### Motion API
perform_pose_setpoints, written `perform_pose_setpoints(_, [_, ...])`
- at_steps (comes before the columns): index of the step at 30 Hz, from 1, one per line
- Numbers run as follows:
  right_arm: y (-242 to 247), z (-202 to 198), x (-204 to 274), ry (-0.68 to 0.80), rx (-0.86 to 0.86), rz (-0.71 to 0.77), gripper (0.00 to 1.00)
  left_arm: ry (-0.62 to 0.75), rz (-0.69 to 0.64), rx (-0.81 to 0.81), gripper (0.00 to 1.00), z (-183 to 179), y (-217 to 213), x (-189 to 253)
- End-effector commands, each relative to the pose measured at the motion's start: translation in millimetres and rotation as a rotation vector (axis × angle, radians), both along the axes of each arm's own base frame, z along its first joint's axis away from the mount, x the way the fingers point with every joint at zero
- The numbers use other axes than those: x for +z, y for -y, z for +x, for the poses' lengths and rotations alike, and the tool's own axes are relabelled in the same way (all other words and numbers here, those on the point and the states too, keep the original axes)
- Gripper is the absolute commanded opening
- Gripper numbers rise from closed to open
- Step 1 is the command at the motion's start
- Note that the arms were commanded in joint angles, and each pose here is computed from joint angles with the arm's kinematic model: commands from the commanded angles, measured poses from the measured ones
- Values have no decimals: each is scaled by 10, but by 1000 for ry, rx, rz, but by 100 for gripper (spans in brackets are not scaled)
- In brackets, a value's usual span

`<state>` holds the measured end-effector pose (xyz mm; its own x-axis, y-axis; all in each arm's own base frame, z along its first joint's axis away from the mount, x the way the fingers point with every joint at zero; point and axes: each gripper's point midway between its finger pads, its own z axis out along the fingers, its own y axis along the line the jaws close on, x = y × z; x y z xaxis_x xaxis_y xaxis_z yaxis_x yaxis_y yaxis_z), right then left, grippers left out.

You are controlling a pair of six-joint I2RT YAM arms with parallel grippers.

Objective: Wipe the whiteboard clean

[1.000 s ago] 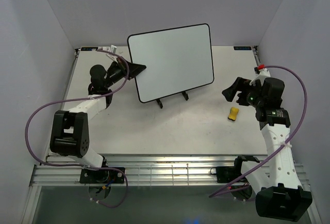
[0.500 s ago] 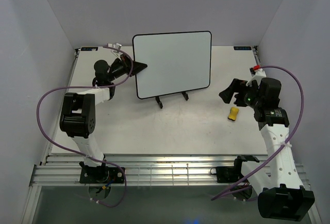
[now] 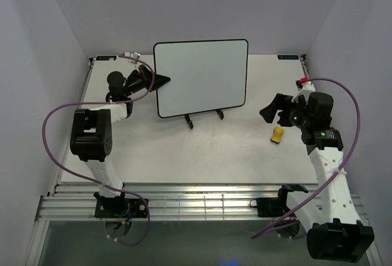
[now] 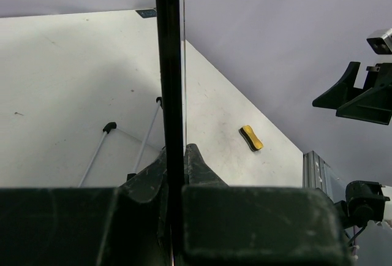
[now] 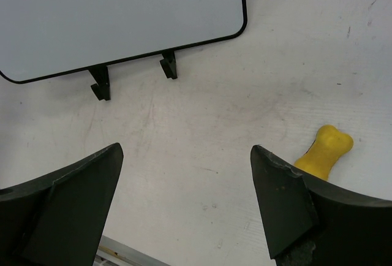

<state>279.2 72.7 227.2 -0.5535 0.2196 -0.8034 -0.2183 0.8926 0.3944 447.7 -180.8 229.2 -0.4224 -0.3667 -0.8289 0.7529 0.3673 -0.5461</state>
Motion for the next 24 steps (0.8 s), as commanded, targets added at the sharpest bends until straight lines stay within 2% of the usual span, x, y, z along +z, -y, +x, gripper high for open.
perform_pose_setpoints(1, [-33, 18, 145, 55, 28, -13, 90, 219, 5, 32, 0, 15, -99, 490])
perform_pose_setpoints(8, [-65, 7, 154, 61, 45, -13, 90, 264, 56, 54, 0, 31, -189, 268])
perform_pose_setpoints(10, [-73, 11, 173, 67, 48, -13, 90, 281, 60, 95, 0, 74, -375, 177])
perform_pose_setpoints(15, [-97, -3, 176, 66, 56, -18, 90, 326, 59, 120, 0, 52, -472, 42])
perform_pose_setpoints(24, [-195, -23, 183, 72, 92, -19, 90, 278, 84, 185, 0, 40, -533, -326])
